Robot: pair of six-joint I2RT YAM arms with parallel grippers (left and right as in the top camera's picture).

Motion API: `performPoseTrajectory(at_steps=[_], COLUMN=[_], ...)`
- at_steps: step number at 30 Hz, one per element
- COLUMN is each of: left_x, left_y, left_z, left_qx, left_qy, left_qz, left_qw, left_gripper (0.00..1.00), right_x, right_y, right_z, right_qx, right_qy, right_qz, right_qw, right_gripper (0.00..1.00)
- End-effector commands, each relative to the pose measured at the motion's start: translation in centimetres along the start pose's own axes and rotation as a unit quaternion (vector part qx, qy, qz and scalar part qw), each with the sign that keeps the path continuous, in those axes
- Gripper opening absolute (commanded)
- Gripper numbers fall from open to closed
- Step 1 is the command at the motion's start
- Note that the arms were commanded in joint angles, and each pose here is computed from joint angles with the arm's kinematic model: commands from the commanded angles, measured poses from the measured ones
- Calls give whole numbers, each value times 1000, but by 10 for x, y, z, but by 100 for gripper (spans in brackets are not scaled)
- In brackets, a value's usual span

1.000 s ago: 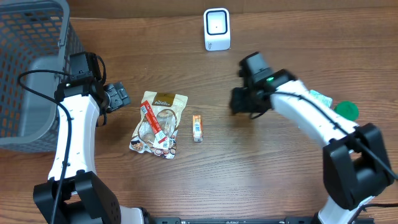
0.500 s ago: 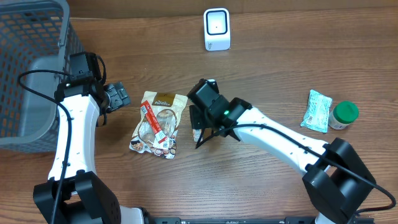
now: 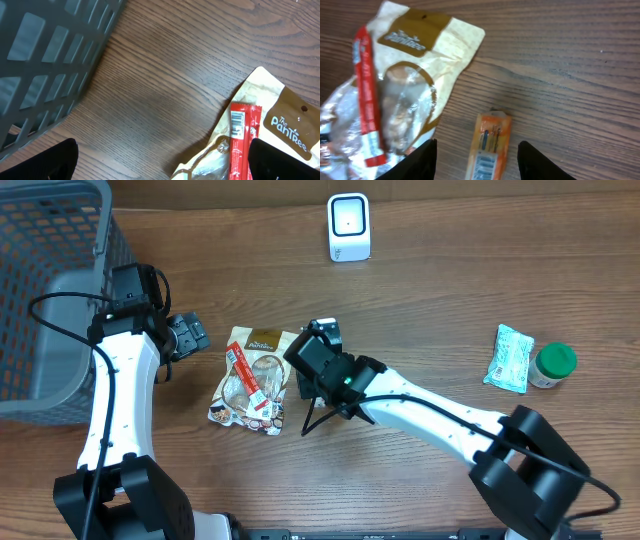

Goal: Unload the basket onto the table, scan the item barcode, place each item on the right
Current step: 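Grasp the small orange snack pack with the right gripper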

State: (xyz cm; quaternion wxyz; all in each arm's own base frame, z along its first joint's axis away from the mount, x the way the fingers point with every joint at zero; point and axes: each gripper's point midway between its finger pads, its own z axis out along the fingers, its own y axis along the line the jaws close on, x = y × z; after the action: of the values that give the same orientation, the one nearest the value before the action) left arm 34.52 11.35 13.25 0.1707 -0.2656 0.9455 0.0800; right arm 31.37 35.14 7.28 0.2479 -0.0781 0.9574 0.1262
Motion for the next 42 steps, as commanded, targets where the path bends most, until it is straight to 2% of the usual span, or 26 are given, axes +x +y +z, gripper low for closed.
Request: performPoseTrajectory(at_steps=[1,3,8,13,16,22,27,30,34,42], left_x=[-3,-3,-3,-3,-3,-3,-3,-3,-3,-3], left_y=[1,1,1,1,1,1,1,1,1,1], left_z=[-4,-4,-4,-4,-4,-4,-4,-4,-4,-4], left_qx=[-4,-4,-4,-4,-4,-4,-4,-4,-4,-4], left_qy=[-8,-8,-8,-8,-8,-8,-8,-8,-8,-8], left_qz=[6,6,6,6,6,6,6,6,6,6], left_qw=[1000,1000,1000,1000,1000,1000,1000,1000,1000,1000], left_gripper=[100,100,100,100,100,100,100,100,100,100], right_x=[15,18,24,25,18,-7,-20,-23,-19,-8], right_y=[-8,-10,-6,-11,-25,-52,-66,-78,-102,-148], right_z=[19,23,24,23,22,-7,-32,-40,-44,-35], right_qx=[17,22,11,21,59,133,167,202,246,275], right_qy=[21,26,41,42,22,-36,-66,-70,-48,-6], right_qz=[-1,-3,-3,-5,-12,-19,-24,-61,-88,-59], right_qw=[1000,999,999,999,998,990,983,975,964,960], right_gripper=[52,52,38,34,32,19,19,21,21,21])
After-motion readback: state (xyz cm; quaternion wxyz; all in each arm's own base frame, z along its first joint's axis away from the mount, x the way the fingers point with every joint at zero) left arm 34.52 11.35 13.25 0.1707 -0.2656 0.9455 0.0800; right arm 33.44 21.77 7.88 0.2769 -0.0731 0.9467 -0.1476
